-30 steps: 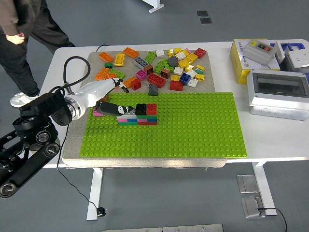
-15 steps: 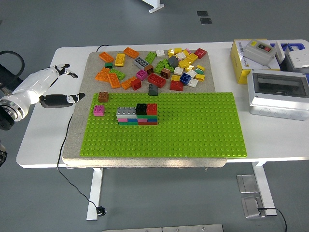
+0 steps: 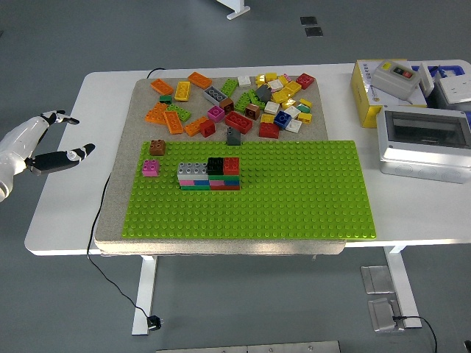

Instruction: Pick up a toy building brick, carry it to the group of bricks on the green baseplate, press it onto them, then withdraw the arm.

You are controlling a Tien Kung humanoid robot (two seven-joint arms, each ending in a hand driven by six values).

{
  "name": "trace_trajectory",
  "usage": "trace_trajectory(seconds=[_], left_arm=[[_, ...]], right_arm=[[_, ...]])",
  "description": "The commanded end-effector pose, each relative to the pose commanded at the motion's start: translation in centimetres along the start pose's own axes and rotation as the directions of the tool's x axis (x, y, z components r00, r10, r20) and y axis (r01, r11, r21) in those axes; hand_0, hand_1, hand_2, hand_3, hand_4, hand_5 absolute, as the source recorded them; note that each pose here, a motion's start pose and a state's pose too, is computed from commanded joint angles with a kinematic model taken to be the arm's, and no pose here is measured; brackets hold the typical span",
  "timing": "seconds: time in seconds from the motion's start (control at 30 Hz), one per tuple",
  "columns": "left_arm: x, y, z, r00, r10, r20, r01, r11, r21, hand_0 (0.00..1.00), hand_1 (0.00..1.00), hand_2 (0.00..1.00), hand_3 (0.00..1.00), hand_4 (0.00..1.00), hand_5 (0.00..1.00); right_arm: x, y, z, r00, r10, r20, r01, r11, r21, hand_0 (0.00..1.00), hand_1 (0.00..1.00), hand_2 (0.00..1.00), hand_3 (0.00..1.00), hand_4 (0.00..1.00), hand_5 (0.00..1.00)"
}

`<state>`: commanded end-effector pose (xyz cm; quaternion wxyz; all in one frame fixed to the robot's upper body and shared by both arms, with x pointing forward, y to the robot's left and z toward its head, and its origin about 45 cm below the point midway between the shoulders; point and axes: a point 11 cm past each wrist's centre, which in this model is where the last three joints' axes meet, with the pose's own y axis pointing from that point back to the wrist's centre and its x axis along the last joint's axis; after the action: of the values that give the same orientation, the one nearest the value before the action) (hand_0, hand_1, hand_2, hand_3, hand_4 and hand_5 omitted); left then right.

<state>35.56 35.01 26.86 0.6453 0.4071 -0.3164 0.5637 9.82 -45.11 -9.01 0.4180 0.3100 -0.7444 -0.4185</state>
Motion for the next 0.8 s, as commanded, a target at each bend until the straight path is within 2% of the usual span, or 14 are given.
trace_trajectory(seconds=[0.43, 0.8], left_arm=[[0.29, -0.03, -0.92, 0.999, 0.030, -0.045, -0.029, 0.999, 0.024, 0.998, 0.954, 0.940, 0.785, 0.775, 0.578], [0.22, -0.19, -0.98, 0.998, 0.033, -0.044, -0.032, 0.999, 0.020, 0.998, 0.953, 0.939, 0.782, 0.766, 0.580]], right_arm=[[0.20, -0.02, -0.23, 1.000, 0.005, 0.019, -0.005, 1.000, 0.014, 0.703, 0.670, 0.696, 0.700, 0.360, 0.796], [0.09, 0.02, -0.64, 1.000, 0.005, 0.016, -0.006, 1.000, 0.023, 0.703, 0.665, 0.684, 0.689, 0.359, 0.785]])
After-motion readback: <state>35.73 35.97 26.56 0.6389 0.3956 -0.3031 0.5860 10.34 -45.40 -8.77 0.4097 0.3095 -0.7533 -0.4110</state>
